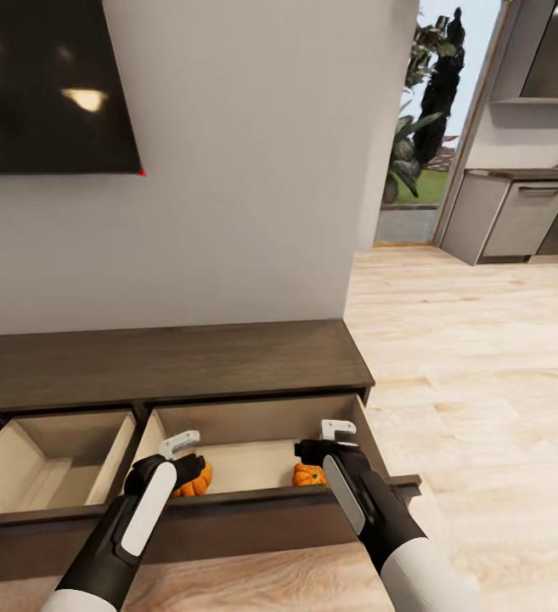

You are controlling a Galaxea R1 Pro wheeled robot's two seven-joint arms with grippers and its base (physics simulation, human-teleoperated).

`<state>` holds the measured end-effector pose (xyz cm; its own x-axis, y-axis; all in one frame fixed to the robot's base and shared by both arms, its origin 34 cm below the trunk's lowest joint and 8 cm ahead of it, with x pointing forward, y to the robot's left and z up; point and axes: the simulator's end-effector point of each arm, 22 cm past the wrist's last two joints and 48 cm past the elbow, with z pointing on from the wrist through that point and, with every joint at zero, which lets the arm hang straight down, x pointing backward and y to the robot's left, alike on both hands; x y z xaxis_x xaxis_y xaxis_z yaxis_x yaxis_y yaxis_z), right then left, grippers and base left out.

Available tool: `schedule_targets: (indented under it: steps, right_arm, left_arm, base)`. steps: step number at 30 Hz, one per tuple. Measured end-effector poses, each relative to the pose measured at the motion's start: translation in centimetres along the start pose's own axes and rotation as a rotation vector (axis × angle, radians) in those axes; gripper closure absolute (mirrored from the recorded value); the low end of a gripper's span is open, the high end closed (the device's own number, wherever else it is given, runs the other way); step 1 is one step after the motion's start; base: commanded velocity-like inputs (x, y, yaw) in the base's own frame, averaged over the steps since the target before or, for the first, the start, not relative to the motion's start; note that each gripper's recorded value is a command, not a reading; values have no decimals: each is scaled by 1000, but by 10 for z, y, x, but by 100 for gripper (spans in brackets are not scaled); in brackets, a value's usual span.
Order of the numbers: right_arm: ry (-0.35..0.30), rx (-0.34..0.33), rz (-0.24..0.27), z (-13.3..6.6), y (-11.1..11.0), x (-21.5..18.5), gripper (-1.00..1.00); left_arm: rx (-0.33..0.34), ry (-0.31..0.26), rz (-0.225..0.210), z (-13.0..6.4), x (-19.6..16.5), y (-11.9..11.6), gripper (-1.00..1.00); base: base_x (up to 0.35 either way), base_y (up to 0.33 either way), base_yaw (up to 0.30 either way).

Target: Place each of the two pumpkins and all three candles from the living room inside a cabinet in the living room (use any cabinet), then make sure every cabinet is closed, and position the cauldron so it is next to a table in the living room.

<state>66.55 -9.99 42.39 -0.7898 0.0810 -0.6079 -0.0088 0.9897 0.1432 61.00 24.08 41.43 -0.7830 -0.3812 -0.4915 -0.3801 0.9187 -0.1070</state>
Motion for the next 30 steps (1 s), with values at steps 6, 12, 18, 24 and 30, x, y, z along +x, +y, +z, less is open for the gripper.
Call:
schedule_targets:
  steps: [6, 12, 18, 24, 30]
  right_arm:
    - [1, 0, -1, -8, 2, -11, -100]
    - [2, 0, -1, -8, 2, -10, -100]
    - [2, 0, -1, -4, 1, -5, -100]
    - [1, 0, -1, 4, -1, 6, -100]
    - [0, -1, 0, 7, -1, 9, -100]
  left_arm:
    - [0, 0, 0, -10, -9, -3, -100]
    - [3, -6, 1, -11, -12, -4, -100]
    - [4, -10, 0, -7, -9, -3, -100]
    - [6, -11, 2, 2, 1, -1, -100]
    - [7, -11, 6, 5, 5, -2, -100]
  base:
    - [-316, 0, 0]
    - [-321, 0, 0]
    - [-298, 0, 0]
    - [-121, 0, 0]
    - [-9, 0, 0]
